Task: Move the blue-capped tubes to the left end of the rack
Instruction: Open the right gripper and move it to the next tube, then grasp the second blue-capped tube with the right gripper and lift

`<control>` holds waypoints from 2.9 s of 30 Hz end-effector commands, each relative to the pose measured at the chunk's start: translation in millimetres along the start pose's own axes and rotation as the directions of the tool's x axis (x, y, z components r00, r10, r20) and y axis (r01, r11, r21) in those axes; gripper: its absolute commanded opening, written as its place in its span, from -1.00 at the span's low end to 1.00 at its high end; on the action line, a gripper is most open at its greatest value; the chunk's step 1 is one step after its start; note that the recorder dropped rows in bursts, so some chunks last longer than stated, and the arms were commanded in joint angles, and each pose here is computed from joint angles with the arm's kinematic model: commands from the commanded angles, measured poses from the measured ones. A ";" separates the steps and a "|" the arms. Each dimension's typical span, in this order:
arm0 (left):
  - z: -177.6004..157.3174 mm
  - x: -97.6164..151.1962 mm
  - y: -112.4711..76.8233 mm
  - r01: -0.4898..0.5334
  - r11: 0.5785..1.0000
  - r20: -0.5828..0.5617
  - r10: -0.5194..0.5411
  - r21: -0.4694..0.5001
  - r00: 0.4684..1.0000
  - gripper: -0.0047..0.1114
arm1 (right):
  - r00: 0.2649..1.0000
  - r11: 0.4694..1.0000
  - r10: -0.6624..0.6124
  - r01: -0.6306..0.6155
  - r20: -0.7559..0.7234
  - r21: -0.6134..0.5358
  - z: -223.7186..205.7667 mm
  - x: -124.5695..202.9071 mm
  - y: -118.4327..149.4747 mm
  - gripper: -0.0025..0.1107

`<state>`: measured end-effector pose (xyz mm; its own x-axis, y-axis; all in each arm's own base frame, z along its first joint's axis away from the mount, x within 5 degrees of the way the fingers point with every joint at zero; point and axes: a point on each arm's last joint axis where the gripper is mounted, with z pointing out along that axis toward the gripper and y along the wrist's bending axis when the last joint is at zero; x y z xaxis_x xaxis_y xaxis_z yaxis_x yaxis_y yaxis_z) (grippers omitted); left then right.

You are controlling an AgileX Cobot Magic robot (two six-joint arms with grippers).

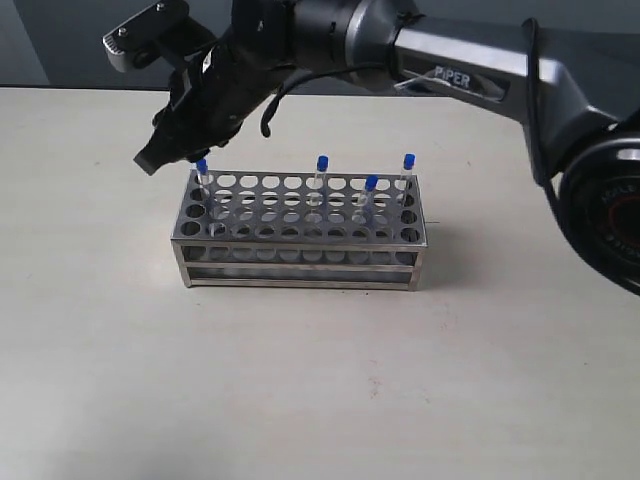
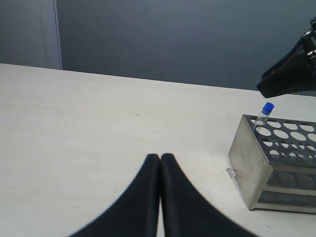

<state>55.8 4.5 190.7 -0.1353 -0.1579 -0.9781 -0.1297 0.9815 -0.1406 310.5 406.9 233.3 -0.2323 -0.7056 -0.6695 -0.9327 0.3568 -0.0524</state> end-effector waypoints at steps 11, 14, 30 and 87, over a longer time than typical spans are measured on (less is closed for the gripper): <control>-0.7 -0.9 -0.8 -0.002 1.000 0.004 0.002 0.012 1.000 -0.90 | 0.899 0.972 0.106 -0.002 -0.426 0.236 -80.6 25.5 -36.0 -0.29; -0.7 -0.9 -0.8 -0.002 1.000 0.004 0.002 0.012 1.000 -0.90 | 0.885 0.961 0.182 -0.068 -0.429 0.267 -97.7 33.7 -54.2 -0.29; -0.7 -0.9 -0.8 -0.002 1.000 0.004 0.002 0.012 1.000 -0.90 | 0.848 0.904 0.412 -0.334 -0.333 0.268 -108.9 93.5 -75.0 -0.29; -0.7 -0.9 -0.8 -0.002 1.000 0.004 0.002 0.012 1.000 -0.90 | 0.985 0.978 0.162 -0.153 -0.058 0.142 -165.4 32.9 -21.8 -0.97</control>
<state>55.8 4.5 190.7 -0.1353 -0.1579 -0.9781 -0.1297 0.9815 -0.1406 282.9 260.6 328.7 -0.4778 -0.6636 -0.5756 -0.7940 0.6066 -0.0402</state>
